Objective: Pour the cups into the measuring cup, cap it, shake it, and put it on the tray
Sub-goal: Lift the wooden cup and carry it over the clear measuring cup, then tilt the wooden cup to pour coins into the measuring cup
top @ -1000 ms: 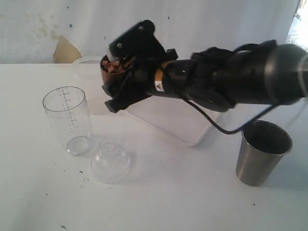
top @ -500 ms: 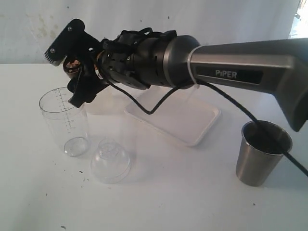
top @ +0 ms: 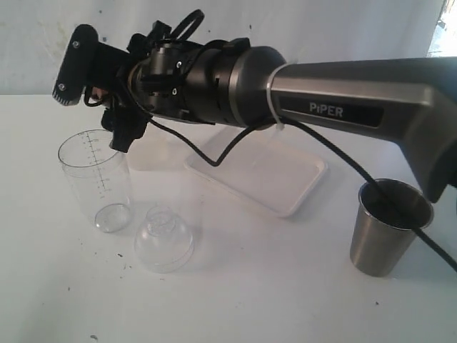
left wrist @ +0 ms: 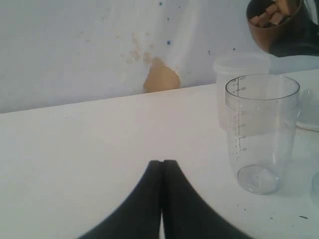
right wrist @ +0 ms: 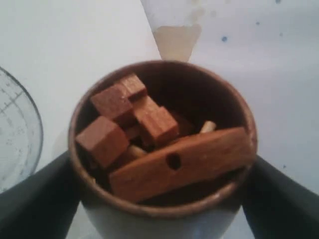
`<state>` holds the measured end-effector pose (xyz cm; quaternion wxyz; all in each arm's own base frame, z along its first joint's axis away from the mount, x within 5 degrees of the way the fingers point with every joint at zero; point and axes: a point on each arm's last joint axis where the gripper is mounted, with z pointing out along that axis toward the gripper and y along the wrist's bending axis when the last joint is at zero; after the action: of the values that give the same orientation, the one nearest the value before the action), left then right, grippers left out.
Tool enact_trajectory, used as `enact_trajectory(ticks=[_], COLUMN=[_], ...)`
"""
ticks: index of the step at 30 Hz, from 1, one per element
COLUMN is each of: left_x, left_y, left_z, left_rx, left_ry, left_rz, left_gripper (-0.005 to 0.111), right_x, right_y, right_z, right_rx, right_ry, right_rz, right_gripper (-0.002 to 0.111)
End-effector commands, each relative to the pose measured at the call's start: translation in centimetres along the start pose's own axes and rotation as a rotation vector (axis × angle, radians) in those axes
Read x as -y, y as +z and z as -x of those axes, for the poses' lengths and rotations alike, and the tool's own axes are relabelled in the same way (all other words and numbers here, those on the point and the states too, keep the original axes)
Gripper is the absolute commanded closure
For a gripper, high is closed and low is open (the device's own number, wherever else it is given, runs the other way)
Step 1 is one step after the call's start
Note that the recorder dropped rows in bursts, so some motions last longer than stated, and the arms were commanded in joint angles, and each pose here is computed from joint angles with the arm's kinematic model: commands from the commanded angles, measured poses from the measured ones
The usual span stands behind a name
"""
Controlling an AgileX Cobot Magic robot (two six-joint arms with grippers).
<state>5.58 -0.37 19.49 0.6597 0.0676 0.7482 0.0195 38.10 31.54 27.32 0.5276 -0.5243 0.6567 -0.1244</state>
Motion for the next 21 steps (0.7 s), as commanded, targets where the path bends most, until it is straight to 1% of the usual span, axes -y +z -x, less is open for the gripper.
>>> enact_trajectory(ticks=[1, 8, 14, 21], left_x=[0.0, 0.0, 0.0, 0.0], left_y=[0.0, 0.0, 0.0, 0.0], left_z=[0.0, 0.0, 0.0, 0.0], left_rx=[0.013, 0.013, 0.013, 0.013], left_ry=[-0.002, -0.002, -0.002, -0.002], left_rz=[0.002, 0.002, 0.002, 0.002], left_gripper=[0.107, 0.107, 0.107, 0.107], right_x=[0.3, 0.3, -1.1, -1.2], right_y=[-0.6, -0.4, 1.1, 1.2], right_z=[1.4, 1.4, 0.6, 0.6], right_rx=[0.069, 0.075, 0.052, 0.057], right_ry=[-0.115, -0.214, -0.329, -0.425], right_rz=[-0.034, -0.059, -0.046, -0.065], right_gripper=[0.108, 0.108, 0.108, 0.108])
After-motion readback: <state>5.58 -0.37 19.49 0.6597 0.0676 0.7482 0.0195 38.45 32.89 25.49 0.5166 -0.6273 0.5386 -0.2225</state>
